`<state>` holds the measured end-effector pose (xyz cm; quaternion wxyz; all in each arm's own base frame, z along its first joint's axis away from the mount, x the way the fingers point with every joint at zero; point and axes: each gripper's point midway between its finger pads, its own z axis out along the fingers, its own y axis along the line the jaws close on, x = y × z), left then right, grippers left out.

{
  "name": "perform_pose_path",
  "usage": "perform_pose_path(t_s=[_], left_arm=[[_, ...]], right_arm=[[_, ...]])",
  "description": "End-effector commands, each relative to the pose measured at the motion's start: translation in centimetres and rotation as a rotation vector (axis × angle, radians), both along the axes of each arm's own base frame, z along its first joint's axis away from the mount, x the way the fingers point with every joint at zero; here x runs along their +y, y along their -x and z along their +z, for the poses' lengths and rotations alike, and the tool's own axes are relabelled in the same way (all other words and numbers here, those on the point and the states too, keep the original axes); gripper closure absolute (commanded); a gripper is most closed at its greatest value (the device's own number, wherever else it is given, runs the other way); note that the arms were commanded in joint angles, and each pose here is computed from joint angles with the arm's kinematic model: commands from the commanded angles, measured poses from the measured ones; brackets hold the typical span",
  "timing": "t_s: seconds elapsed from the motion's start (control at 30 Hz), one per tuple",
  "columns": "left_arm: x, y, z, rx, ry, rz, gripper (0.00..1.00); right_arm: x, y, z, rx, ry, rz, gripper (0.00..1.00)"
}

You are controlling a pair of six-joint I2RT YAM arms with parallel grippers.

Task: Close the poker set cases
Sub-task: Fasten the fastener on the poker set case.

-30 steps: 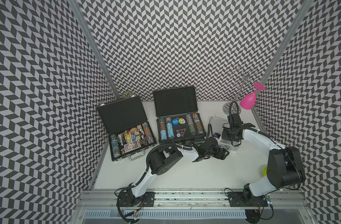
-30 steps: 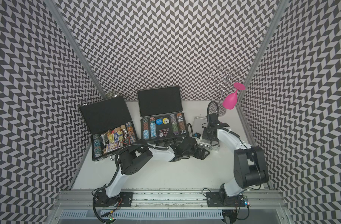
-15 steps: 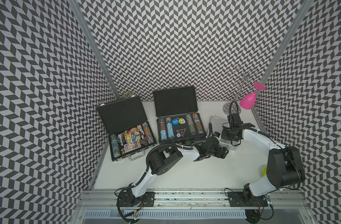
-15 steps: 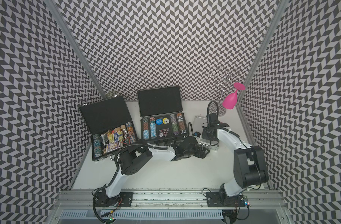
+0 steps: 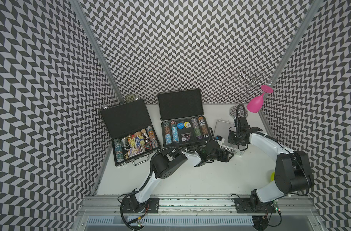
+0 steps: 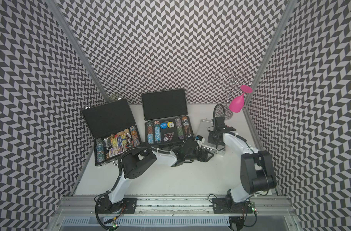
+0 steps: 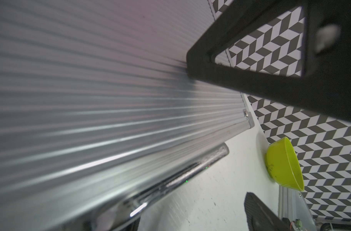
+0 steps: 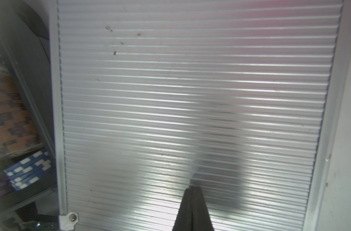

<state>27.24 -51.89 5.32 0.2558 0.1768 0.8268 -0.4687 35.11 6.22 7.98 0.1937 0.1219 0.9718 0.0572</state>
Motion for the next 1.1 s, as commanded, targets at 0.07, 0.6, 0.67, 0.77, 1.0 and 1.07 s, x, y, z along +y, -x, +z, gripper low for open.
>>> perform_pose_path(t_s=[0.07,0.6,0.67,0.77,1.0,1.07], left_arm=[[0.9,-1.2,-0.8,-0.001,-0.069,0.065,0.17],[1.1,-1.9,-3.8,-0.006,-0.183,0.084,0.10],[1.0,-1.9,-3.8,-0.004,-0.181,0.080,0.02],[0.9,-1.8,-3.9,0.002,-0.177,0.074,0.01],[0.5,-1.6,-3.5,0.008,-0.154,0.054,0.01],[0.2,-1.1,-3.0,0.028,-0.101,0.022,0.03]], right_arm=[[-0.1,3.6,-3.3,0.171,0.016,0.016,1.00],[0.1,4.1,-3.7,0.179,0.004,0.024,1.00],[0.2,4.1,-3.8,0.180,0.001,0.029,1.00],[0.2,4.1,-3.8,0.178,-0.001,0.031,1.00],[0.2,4.3,-3.9,0.180,-0.003,0.031,1.00],[0.2,4.3,-4.0,0.182,-0.003,0.030,1.00]])
